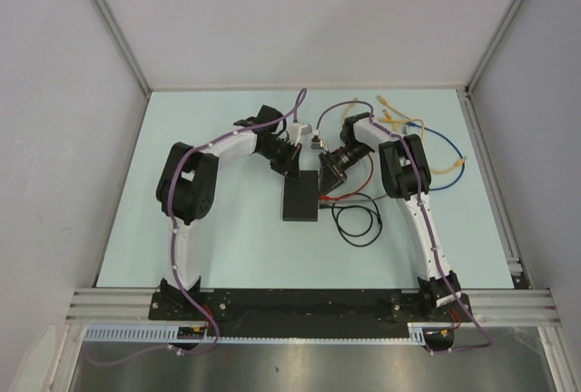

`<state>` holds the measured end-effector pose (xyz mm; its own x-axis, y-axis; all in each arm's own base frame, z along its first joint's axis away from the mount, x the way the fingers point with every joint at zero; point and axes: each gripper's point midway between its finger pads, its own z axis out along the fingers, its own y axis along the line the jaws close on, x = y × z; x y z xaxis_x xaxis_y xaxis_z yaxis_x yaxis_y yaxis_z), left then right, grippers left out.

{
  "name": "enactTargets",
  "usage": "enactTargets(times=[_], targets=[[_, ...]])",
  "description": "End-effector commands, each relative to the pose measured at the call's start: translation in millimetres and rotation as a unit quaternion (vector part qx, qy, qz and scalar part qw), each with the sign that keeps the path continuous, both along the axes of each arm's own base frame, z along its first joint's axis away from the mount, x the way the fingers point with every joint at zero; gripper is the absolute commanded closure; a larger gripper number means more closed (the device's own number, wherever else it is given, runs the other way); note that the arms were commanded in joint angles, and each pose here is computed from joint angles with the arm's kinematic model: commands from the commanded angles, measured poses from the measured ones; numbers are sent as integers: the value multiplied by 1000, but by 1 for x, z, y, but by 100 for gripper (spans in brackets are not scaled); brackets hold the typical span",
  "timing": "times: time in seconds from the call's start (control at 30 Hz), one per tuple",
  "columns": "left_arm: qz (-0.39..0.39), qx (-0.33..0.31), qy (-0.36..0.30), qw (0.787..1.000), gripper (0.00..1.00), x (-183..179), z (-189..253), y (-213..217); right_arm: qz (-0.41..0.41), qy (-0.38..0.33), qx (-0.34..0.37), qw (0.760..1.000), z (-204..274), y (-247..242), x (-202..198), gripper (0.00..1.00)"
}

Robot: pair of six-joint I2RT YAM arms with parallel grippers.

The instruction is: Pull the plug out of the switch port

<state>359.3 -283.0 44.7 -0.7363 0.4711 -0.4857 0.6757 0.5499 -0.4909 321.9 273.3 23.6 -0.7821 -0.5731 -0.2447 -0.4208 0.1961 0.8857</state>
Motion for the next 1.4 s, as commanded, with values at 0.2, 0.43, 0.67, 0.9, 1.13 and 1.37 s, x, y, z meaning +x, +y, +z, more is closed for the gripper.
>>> enactTargets(times=[0.2, 0.43, 0.67, 0.9, 1.13, 1.37], targets=[[-10, 18, -25, 999, 100, 5, -4, 0, 47, -15, -6, 999, -21, -10, -12, 66], [-10, 20, -26, 999, 100, 6, -6, 1, 43, -16, 0, 999, -18, -11, -11, 70], [-10, 22, -27, 999, 100, 6, -7, 1, 49, -31, 11, 998, -12, -15, -14, 69], [-12, 22, -29, 999, 100, 5, -5, 0, 49, -31, 13, 998, -10, -18, -16, 80], [-14, 25, -29, 999, 100, 4, -7, 0, 50, -16, -7, 999, -17, -22, -19, 83], [-16, 26, -30, 999, 100, 2, -7, -1, 40, 3, -27, 999, -25, -39, -21, 58]])
